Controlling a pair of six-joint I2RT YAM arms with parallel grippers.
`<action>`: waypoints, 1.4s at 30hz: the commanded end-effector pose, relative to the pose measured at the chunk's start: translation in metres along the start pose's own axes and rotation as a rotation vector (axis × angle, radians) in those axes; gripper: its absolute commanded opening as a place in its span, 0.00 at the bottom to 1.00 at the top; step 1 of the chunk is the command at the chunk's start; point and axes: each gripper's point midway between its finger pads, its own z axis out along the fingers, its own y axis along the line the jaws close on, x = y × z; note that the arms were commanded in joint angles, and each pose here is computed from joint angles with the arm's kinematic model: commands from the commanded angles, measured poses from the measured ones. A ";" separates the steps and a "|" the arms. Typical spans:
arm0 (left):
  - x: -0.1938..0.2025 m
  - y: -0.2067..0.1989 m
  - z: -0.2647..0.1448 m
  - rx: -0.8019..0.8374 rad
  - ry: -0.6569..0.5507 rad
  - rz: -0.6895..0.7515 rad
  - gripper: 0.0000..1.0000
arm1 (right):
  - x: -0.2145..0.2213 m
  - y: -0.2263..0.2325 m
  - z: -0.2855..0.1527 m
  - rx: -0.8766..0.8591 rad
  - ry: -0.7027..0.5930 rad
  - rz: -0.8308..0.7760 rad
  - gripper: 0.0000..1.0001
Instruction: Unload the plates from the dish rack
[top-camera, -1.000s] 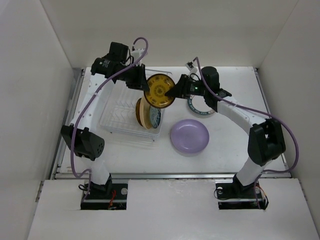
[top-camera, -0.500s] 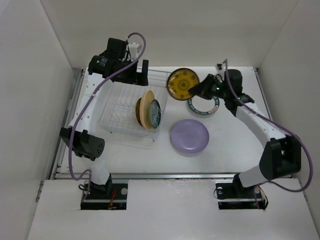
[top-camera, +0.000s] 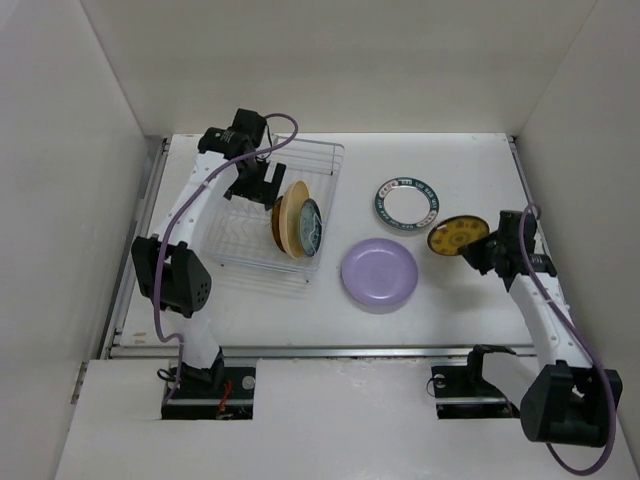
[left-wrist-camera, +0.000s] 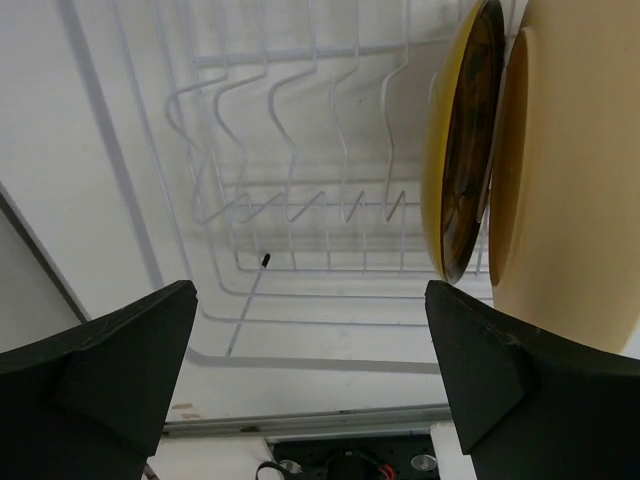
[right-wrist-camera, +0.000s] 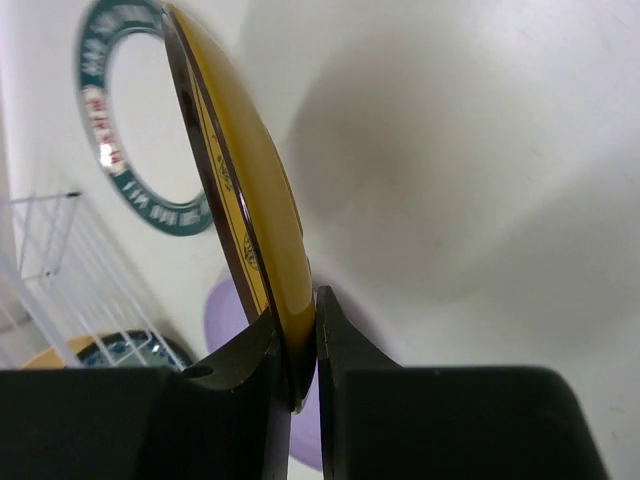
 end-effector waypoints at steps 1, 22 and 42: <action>0.007 -0.006 0.009 0.047 0.037 0.004 0.97 | -0.009 -0.008 -0.004 0.020 -0.080 0.165 0.00; 0.027 -0.045 0.065 0.228 0.227 0.003 0.48 | 0.017 -0.059 0.025 0.137 -0.054 0.280 0.62; -0.035 -0.023 -0.042 0.180 -0.070 -0.011 0.00 | -0.026 0.004 -0.036 -0.077 -0.177 0.113 0.73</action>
